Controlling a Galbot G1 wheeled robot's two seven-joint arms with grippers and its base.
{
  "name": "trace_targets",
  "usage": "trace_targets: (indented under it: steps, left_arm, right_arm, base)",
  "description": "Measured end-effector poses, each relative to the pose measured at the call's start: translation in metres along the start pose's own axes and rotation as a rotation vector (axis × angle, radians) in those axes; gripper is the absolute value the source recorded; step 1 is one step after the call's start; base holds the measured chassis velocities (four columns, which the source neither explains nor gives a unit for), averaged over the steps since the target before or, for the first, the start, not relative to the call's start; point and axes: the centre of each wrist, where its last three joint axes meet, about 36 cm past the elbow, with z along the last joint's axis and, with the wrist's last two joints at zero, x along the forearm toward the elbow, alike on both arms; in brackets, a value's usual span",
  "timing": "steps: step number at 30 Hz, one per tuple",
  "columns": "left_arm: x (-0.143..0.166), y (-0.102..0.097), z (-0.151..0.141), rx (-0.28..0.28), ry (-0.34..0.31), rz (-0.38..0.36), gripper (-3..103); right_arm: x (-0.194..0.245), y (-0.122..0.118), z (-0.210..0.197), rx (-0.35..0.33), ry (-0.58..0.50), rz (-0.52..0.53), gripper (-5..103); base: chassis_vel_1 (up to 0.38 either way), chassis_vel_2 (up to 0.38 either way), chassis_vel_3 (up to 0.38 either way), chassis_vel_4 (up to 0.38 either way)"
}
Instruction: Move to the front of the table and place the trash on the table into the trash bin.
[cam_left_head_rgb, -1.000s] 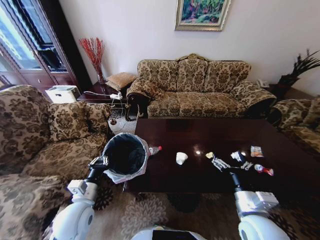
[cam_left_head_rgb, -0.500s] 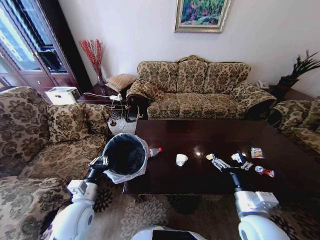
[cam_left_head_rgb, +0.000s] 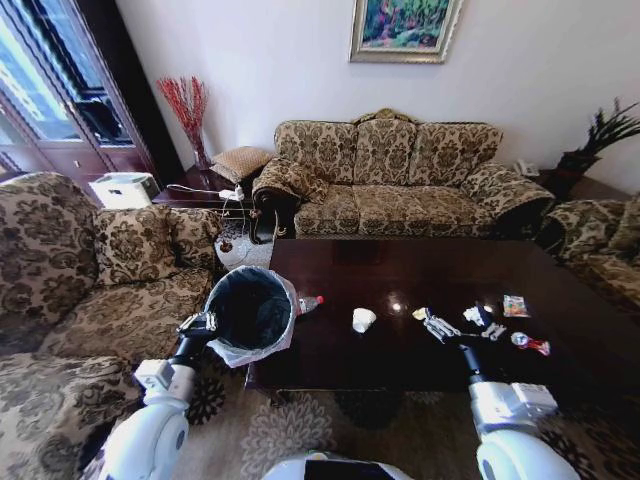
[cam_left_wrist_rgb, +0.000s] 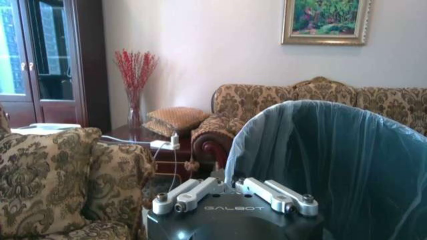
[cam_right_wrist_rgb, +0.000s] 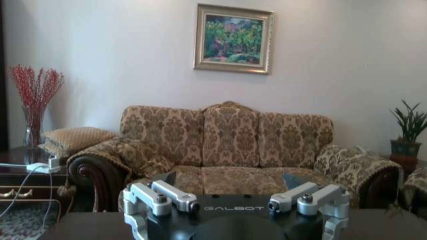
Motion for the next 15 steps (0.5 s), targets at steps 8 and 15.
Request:
trace_targets:
  steps: [8,15]
  left_arm:
    - [0.0000,0.0000,0.0000,0.000,0.000,0.000,3]
    - [0.0000,0.0000,0.0000,0.000,0.000,0.000,3]
  right_arm:
    - [0.0000,0.0000,0.0000,0.000,0.000,0.000,100]
    - [0.0000,0.0000,0.0000,0.000,0.000,0.000,100]
  base:
    - [0.000,0.000,0.000,0.000]
    - [0.000,0.000,0.000,0.000]
